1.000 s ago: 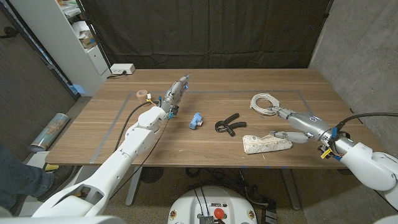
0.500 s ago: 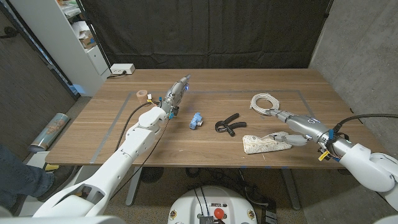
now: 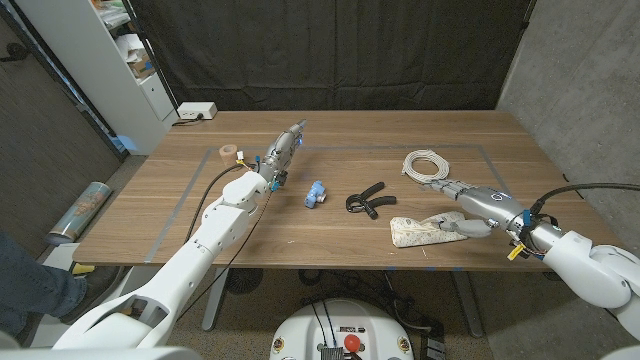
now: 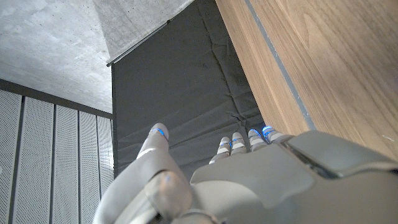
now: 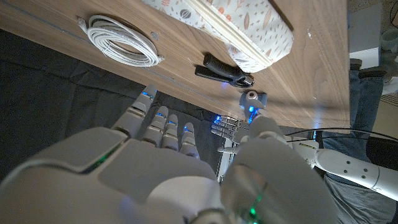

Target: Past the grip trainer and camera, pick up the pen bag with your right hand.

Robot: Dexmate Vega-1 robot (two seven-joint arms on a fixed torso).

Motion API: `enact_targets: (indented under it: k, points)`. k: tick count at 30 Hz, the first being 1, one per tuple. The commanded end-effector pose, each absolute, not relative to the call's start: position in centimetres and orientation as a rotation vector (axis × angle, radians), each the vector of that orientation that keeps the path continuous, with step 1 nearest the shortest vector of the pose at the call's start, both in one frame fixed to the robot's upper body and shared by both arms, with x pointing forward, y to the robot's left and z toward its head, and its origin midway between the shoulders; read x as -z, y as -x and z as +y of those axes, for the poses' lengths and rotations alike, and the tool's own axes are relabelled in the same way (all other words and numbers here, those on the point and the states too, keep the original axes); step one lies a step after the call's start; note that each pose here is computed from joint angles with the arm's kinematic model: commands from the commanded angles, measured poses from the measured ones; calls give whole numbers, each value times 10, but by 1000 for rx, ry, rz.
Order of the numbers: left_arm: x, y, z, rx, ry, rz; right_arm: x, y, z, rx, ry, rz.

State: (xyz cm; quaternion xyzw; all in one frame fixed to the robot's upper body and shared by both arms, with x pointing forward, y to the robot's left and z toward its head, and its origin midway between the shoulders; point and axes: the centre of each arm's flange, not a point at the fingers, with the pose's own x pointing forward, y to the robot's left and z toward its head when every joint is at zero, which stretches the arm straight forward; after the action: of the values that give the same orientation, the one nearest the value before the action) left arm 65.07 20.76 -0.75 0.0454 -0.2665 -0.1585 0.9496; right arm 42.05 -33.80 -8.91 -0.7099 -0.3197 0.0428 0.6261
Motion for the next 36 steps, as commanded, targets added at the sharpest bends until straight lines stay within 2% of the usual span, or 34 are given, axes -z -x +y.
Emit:
enact_targets:
  k: [1, 36]
  points:
    - [8, -649, 206, 326, -96, -542, 91, -419, -336, -107, 1668, -711]
    - [12, -649, 206, 330, -83, -533, 92, -423, -325, -128, 1832, -559]
